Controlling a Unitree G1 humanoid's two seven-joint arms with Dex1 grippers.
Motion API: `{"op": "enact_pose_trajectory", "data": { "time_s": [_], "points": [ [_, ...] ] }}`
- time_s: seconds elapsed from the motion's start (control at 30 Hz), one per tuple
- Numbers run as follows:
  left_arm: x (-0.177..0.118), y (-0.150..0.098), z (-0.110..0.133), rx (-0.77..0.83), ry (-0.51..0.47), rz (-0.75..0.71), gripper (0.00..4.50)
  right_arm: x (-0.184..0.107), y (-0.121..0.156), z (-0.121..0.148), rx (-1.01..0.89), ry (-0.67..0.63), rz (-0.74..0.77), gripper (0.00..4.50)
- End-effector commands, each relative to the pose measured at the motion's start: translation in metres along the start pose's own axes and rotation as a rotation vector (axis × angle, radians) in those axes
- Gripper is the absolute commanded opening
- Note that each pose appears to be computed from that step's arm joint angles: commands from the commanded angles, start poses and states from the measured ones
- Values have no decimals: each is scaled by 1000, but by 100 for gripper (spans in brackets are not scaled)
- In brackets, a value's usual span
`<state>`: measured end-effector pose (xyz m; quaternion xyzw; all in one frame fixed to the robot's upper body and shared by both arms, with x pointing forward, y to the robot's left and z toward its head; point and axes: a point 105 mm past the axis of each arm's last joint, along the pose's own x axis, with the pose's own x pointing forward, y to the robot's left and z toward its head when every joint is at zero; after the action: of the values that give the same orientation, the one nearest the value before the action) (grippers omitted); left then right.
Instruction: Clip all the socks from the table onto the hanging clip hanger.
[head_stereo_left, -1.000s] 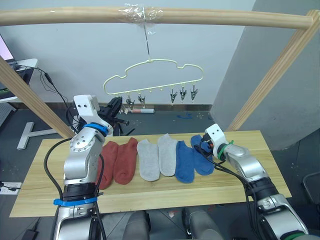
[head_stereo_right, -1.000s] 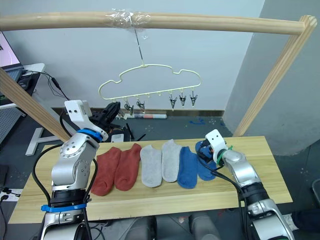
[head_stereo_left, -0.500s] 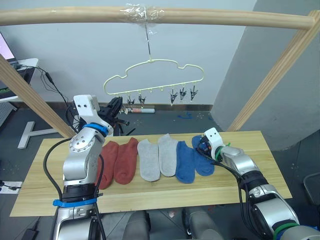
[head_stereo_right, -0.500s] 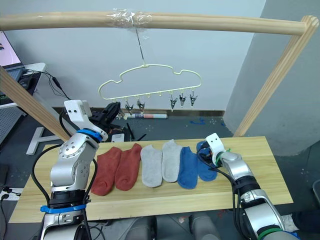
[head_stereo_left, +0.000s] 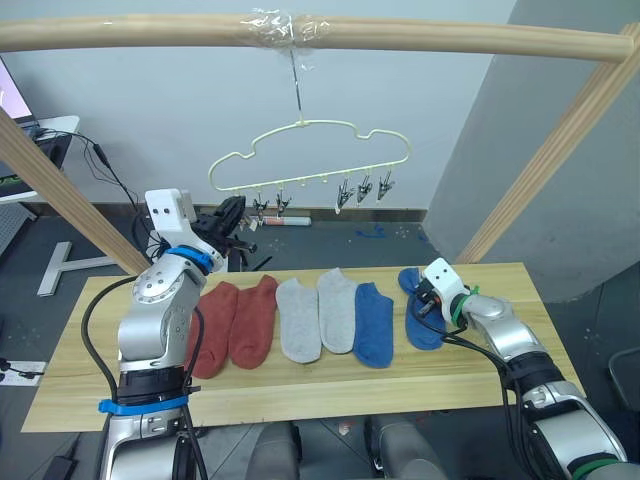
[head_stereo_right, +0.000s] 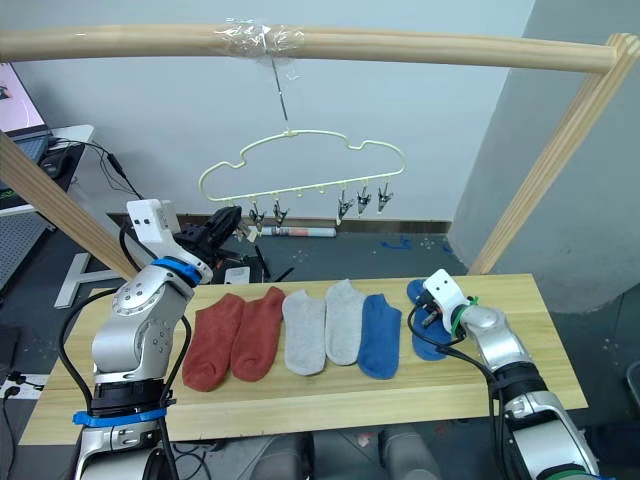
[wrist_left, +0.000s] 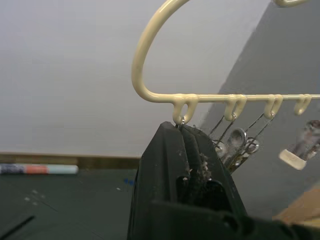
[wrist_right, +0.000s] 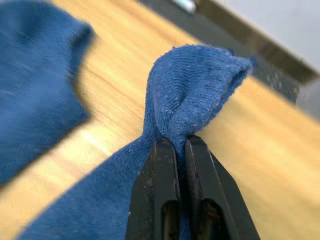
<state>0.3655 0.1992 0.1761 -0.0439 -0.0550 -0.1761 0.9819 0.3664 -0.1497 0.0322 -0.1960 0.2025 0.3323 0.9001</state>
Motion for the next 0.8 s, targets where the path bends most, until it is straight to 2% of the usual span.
{"op": "enact_pose_trajectory", "data": {
  "time_s": [0.03, 0.23, 0.4, 0.57, 0.8],
  "points": [
    [-6, 1, 7, -191, 17, -43, 0, -15, 36, 52, -69, -102, 235, 4],
    [-14, -5, 22, -500, 11, -143, 0, -21, 99, 121, 45, -221, 474, 4],
    [-17, -11, 32, -575, -3, -169, 0, -11, 130, 161, 167, -288, 560, 4],
    [-18, -19, 35, -595, -1, -189, 0, 6, 143, 179, 251, -292, 579, 4],
    [-22, -29, 35, -602, 11, -219, 0, 4, 137, 205, 321, -347, 602, 4]
  ]
}}
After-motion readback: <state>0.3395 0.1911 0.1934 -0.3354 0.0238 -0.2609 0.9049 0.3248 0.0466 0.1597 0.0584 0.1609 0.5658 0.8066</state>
